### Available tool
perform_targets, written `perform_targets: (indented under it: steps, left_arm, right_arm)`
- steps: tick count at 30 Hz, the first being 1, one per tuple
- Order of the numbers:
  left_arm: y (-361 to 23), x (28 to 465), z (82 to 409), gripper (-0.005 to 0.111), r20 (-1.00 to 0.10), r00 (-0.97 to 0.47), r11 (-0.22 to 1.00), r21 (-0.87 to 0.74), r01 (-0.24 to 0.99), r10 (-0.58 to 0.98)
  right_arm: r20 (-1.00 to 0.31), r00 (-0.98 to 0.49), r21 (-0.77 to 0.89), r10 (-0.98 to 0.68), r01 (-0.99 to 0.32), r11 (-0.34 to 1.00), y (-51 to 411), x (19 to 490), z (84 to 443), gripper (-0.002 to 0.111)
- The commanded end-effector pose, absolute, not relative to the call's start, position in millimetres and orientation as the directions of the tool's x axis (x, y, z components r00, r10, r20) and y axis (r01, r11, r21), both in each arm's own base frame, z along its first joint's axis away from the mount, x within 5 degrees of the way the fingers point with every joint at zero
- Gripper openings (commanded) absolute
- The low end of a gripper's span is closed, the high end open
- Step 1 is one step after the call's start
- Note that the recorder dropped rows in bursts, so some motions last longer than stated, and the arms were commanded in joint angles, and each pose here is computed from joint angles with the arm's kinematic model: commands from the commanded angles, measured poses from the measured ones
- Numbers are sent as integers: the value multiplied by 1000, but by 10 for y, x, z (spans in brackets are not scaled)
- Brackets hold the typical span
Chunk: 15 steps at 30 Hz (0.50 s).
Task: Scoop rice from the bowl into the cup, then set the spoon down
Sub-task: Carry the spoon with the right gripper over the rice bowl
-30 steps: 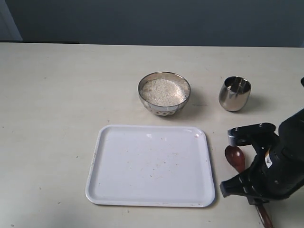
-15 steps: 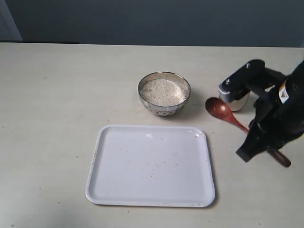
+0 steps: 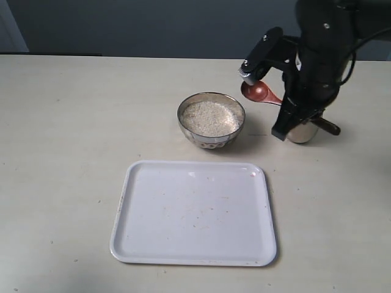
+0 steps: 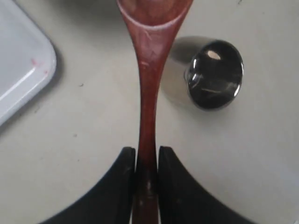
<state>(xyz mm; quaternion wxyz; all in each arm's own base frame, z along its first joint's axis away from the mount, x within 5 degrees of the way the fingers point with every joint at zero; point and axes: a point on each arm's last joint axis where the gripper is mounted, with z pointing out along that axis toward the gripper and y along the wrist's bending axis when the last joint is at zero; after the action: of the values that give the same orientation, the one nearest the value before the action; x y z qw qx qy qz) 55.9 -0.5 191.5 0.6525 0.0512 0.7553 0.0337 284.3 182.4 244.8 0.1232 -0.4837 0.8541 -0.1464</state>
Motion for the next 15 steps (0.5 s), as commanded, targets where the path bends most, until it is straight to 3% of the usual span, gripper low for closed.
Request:
perform_targets:
  steps: [1, 5, 9, 15]
  left_arm:
    - [-10, 557, 1937, 0, -986, -124, 993, 109, 38, 113]
    - [-10, 557, 1937, 0, -986, -124, 993, 109, 38, 113]
    - [-10, 557, 1937, 0, -986, -124, 993, 109, 38, 113]
    - [-10, 557, 1937, 0, -986, -124, 993, 109, 38, 113]
  right_arm:
    - [-35, -489, -384, -872, -799, 463, 1967, 3051, 2331, -1]
    - [-16, -460, -415, -888, -805, 425, 2132, 3185, 2245, -1]
    - [85, -337, -531, -938, -812, 243, 2398, 3191, 2153, -1]
    - [169, -259, -580, -951, -806, 117, 2699, 3137, 1952, -1]
